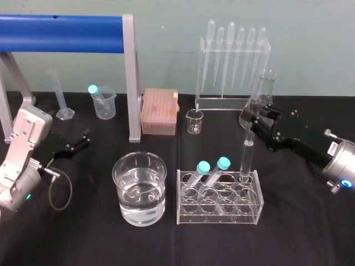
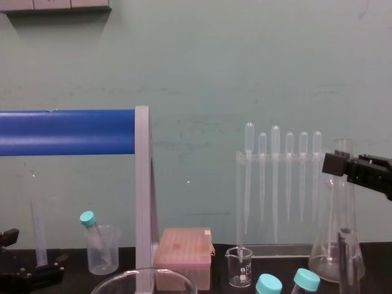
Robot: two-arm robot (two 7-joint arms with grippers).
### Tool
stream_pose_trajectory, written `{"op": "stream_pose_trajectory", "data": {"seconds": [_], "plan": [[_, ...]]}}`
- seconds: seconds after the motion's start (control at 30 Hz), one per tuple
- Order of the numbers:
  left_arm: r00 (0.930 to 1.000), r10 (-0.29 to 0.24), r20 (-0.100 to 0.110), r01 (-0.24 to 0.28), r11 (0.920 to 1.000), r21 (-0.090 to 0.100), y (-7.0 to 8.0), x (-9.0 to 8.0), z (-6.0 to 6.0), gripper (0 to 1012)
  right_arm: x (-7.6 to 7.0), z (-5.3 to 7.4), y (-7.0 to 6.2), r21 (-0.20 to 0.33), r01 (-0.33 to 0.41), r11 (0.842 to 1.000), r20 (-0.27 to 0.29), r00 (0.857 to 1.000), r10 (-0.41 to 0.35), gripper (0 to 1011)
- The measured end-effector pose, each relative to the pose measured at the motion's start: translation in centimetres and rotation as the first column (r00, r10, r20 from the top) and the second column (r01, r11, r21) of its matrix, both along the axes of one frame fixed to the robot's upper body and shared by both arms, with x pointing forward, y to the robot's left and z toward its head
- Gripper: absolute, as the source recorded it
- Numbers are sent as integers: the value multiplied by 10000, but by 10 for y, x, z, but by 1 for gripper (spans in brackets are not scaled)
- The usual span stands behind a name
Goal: Hold the test tube with one hand and immerse one end into the beaker, then return it to the test tube rack.
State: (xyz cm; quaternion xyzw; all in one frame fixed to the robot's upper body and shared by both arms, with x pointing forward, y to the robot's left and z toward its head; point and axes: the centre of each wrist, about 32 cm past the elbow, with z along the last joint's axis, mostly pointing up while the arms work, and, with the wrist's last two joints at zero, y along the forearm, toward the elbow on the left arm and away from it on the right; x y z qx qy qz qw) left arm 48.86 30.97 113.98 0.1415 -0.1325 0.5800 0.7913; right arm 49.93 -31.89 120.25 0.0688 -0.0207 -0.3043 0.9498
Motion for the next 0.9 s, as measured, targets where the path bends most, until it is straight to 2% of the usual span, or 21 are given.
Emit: {"op": "stream_pose_trajectory", "data": {"seconds": [0.47,0.77,0.9], "plan": [[10000,-1,0,1,10000,0,0,0,0,1000,3,-15,-3,-159,-4,9999,-460,9989,-4,242],[10000,-1,1,1,10000,0,0,0,0,1000,9,-32,-4,-154,-79,9999,-799,9968,66,242],[10000,-1,0,1,10000,0,0,0,0,1000,11,-36,-4,-140,-117,9998,-855,9963,105,242]]}}
